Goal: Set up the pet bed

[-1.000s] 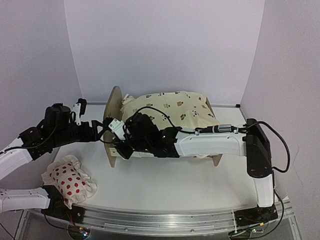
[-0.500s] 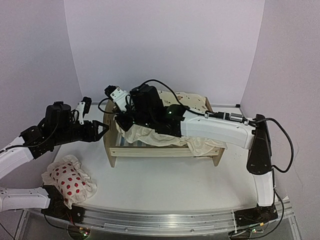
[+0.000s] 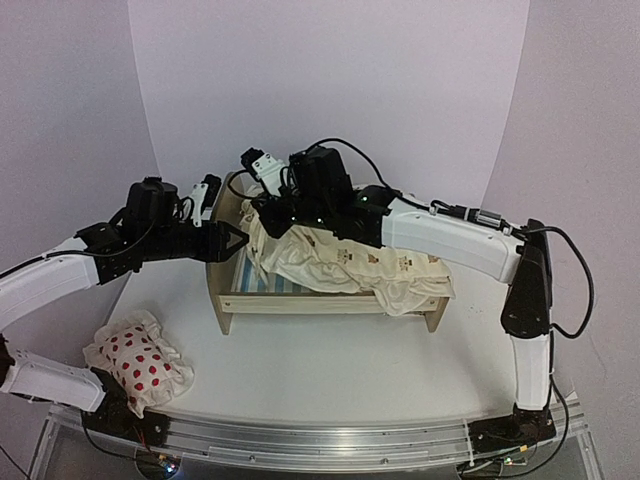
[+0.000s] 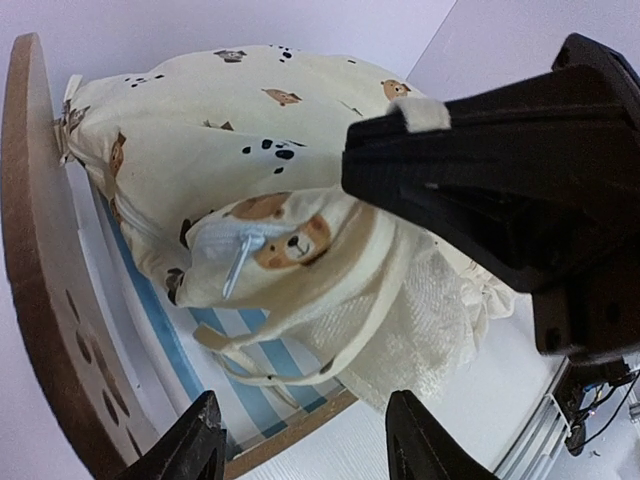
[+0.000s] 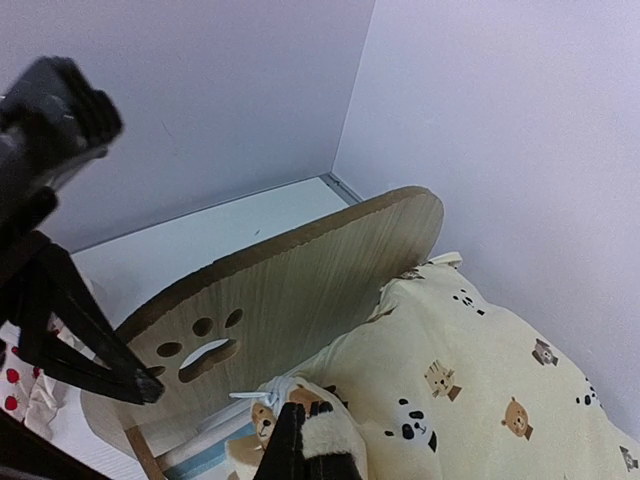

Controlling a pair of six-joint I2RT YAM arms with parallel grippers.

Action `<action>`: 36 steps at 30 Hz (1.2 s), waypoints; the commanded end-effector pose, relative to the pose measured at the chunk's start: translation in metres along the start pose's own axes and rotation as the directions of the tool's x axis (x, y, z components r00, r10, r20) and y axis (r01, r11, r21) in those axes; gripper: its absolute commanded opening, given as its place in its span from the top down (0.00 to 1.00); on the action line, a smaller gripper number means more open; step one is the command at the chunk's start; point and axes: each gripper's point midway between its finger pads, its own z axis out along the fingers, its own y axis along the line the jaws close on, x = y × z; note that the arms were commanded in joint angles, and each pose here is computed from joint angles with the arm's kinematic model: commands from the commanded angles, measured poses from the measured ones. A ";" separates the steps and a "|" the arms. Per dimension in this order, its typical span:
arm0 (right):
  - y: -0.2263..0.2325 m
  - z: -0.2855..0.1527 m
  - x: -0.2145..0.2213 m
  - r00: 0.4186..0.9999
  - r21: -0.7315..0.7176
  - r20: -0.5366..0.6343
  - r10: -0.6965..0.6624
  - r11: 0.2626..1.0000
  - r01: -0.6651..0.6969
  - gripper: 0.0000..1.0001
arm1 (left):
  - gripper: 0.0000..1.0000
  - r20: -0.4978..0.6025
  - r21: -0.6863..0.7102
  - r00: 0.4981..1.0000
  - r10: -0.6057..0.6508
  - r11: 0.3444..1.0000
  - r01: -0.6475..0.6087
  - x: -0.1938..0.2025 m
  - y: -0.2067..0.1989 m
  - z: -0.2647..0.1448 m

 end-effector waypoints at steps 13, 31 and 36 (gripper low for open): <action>-0.026 -0.047 -0.058 0.991 0.009 0.128 0.034 0.999 -0.036 1.00 | 0.52 0.048 -0.038 0.991 0.125 0.992 -0.124 -0.036 0.002 0.045; -0.024 -0.055 -0.051 0.993 -0.011 0.109 0.051 0.999 -0.050 1.00 | 0.85 0.045 -0.238 0.991 0.123 0.965 -0.108 -0.064 0.024 0.021; -0.016 -0.061 -0.048 0.992 -0.063 0.088 0.093 0.994 -0.087 0.99 | 0.86 -0.007 -0.256 0.996 0.094 0.962 -0.092 -0.067 0.021 0.005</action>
